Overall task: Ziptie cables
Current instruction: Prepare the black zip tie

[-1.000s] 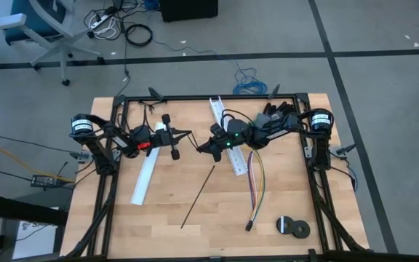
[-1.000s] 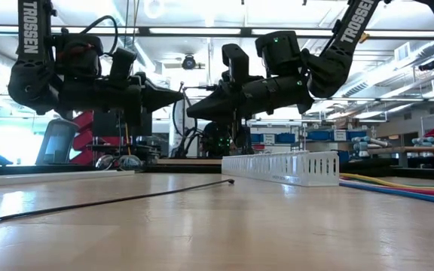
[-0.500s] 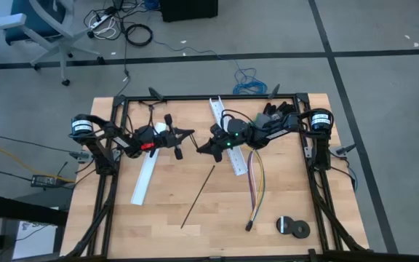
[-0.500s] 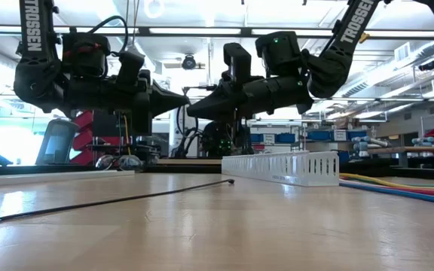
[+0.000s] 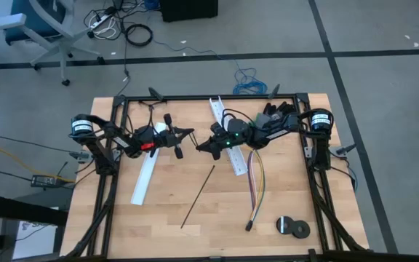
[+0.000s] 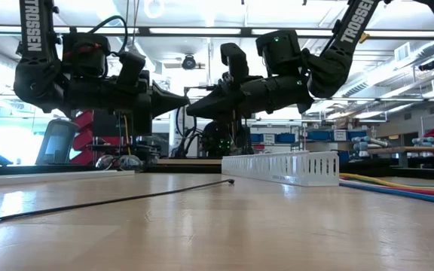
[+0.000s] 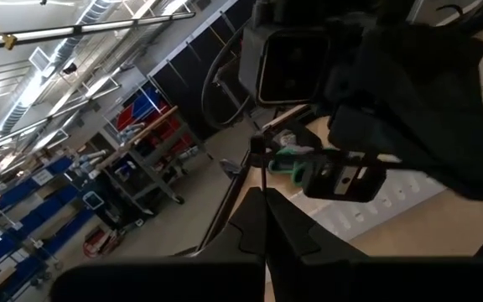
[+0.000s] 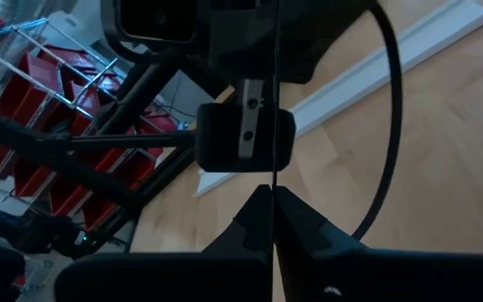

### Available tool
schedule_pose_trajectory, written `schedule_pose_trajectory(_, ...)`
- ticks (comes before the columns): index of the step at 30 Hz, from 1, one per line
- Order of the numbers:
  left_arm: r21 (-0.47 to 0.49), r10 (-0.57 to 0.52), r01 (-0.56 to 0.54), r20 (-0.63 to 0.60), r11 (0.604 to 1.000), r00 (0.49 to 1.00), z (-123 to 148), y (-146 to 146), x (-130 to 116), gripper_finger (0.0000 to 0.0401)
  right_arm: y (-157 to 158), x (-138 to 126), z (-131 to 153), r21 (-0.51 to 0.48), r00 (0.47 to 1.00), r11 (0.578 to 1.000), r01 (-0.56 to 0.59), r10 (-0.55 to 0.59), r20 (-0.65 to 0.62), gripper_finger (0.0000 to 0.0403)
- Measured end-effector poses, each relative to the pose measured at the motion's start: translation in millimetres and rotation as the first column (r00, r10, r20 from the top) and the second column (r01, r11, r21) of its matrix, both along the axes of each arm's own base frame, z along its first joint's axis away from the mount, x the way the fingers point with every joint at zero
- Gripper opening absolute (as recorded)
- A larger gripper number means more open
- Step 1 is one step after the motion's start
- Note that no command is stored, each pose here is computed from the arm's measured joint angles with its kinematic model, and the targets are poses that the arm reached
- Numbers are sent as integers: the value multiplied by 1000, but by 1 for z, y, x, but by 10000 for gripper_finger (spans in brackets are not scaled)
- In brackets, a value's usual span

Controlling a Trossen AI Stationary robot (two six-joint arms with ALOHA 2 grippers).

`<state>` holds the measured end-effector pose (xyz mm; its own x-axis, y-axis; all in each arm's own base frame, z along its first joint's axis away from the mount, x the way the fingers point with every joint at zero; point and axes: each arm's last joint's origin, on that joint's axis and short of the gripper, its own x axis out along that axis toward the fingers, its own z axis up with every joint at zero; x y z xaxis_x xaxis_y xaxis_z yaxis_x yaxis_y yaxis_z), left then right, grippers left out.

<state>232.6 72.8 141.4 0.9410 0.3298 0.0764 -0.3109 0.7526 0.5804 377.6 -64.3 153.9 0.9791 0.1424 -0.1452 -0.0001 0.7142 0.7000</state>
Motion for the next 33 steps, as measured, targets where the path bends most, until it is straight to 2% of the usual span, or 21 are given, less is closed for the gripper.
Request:
schedule_pose_trajectory(9,0,63,-63,16,998,998,1,2,-1,1,0,0,0,2,1000,1000,24,-24,-2,0)
schedule_pose_trajectory(18,-7,75,-75,18,997,997,1,2,-1,1,-2,0,0,3,997,997,74,-73,-5,0)
schedule_pose_trajectory(22,-13,126,-125,19,992,992,1,3,-2,1,-2,0,0,9,997,997,82,-82,-5,0)
schedule_pose_trajectory(33,-21,99,-99,4,995,995,0,3,-1,1,-2,1,2,1,997,997,79,-79,18,0)
